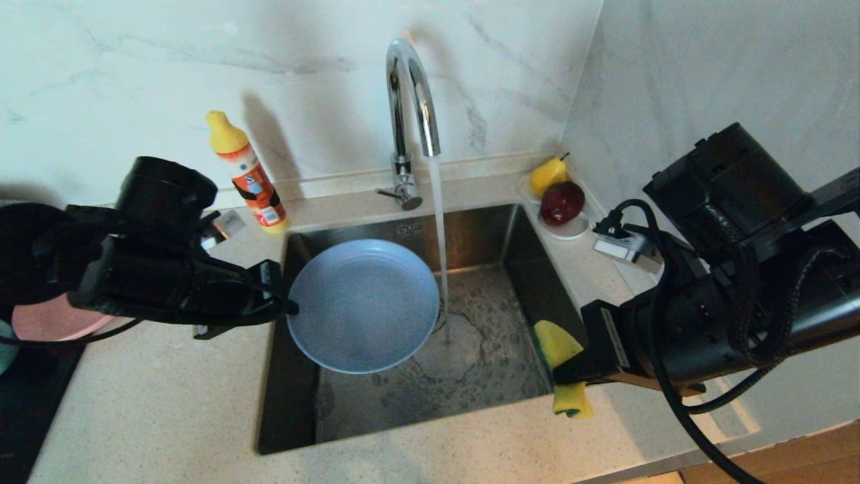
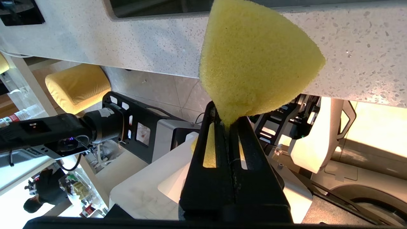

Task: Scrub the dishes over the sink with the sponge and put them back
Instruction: Wash the plate

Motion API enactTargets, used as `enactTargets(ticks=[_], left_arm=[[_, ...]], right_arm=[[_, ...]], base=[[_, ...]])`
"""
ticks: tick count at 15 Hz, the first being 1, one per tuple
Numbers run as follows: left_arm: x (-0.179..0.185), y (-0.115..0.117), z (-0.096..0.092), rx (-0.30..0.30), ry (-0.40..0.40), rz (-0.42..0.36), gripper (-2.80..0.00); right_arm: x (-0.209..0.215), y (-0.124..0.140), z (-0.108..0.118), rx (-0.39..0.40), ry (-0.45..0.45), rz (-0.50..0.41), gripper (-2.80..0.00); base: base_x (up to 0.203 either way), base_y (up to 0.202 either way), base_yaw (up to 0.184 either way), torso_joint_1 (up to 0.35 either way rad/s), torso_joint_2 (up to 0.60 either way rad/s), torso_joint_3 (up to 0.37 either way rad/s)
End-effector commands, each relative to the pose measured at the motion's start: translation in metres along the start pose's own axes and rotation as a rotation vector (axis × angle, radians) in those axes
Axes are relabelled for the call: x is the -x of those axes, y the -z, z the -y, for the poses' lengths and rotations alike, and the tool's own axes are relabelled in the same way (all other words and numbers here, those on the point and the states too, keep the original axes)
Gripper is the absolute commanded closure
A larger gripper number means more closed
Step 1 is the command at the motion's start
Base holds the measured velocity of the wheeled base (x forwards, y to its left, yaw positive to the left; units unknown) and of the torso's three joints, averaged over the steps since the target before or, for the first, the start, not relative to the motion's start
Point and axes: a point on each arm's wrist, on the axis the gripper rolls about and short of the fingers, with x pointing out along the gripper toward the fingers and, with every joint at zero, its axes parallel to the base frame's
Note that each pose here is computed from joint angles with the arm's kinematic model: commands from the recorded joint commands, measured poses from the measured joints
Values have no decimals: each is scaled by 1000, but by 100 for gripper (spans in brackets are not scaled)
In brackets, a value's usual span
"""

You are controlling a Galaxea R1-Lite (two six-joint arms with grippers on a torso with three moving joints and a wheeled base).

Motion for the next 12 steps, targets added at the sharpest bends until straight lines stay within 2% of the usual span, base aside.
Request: enactTargets(ticks=[1, 5, 8, 12], left_arm=[[-39, -2, 18, -12, 6, -63, 0], [-68, -6, 49, -4, 51, -83, 0], [-89, -4, 61, -15, 60, -107, 0], [-104, -7, 77, -14, 86, -102, 0]], right_arm=[[-1, 0, 0, -3, -1, -1, 0], [1, 2, 1, -2, 0, -2, 0], [2, 2, 2, -3, -1, 0, 0], [4, 2, 1, -1, -5, 6, 0]], base=[[0, 0, 0, 0, 0, 0], [0, 0, 0, 0, 0, 0], [0, 0, 0, 0, 0, 0], [0, 0, 0, 0, 0, 0]])
